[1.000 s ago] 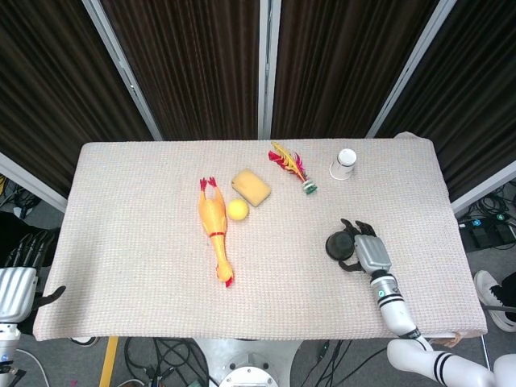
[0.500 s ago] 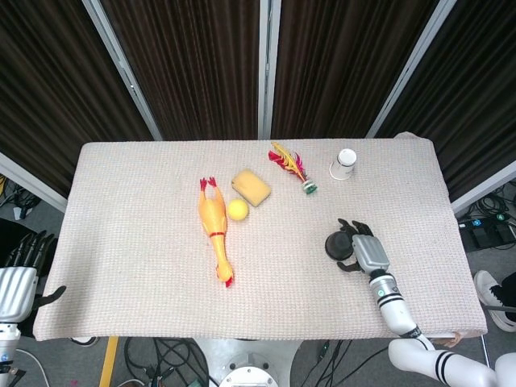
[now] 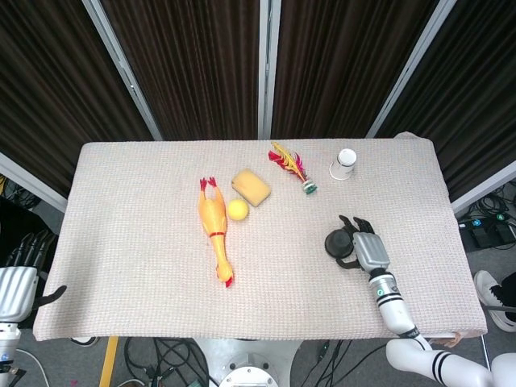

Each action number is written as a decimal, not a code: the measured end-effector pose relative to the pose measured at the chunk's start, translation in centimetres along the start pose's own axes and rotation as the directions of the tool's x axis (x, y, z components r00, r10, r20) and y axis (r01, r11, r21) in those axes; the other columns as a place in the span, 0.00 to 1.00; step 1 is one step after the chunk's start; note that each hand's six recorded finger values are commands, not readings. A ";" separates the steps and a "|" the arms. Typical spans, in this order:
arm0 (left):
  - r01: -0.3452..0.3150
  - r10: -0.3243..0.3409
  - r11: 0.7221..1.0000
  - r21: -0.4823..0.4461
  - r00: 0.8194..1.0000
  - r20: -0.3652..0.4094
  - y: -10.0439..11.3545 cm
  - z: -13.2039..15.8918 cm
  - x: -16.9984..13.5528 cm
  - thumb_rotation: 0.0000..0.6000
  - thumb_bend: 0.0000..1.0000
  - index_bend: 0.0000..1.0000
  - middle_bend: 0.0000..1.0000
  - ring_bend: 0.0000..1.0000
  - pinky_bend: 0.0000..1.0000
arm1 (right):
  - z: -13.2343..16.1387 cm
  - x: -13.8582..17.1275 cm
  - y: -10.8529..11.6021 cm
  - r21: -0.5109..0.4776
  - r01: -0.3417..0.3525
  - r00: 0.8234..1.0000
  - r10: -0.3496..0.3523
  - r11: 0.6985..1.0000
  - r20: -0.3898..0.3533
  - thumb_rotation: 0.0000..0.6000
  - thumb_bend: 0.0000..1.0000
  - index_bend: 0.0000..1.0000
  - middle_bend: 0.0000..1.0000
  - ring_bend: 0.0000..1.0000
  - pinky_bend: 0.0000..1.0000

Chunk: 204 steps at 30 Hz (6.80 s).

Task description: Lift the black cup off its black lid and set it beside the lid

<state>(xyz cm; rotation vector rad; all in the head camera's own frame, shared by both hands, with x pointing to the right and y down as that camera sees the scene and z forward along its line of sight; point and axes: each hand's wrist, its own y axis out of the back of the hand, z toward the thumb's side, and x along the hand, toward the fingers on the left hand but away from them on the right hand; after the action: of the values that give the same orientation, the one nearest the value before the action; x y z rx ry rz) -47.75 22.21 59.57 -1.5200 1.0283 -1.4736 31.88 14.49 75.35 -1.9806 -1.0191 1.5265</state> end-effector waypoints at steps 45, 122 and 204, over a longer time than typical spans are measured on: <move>0.024 -0.024 1.000 0.010 1.000 0.020 -0.3 1.0 0.5 1.00 0.13 0.04 0.03 0.00 0.20 | 6.2 1.7 11.2 -0.298 0.260 0.928 -0.323 0.918 -0.186 1.00 0.17 0.33 0.47 0.13 0.03; 0.062 -0.062 0.998 -0.001 0.998 0.026 -1.2 1.6 1.1 1.00 0.13 0.04 0.03 0.00 0.20 | 1.0 0.0 7.1 -0.072 0.240 0.971 -0.239 0.968 0.025 1.00 0.18 0.34 0.49 0.13 0.04; 0.073 -0.073 0.997 -0.022 0.997 0.028 -1.9 1.0 0.7 1.00 0.13 0.04 0.03 0.00 0.20 | 3.8 -0.8 7.2 -0.182 0.244 0.968 -0.251 0.953 -0.013 1.00 0.19 0.35 0.48 0.12 0.00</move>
<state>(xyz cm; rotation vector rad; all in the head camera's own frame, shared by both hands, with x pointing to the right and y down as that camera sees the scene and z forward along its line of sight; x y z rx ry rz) -46.64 22.24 61.56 -1.6047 0.9859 -1.4918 30.24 8.95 69.58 -1.9021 -1.3743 1.2988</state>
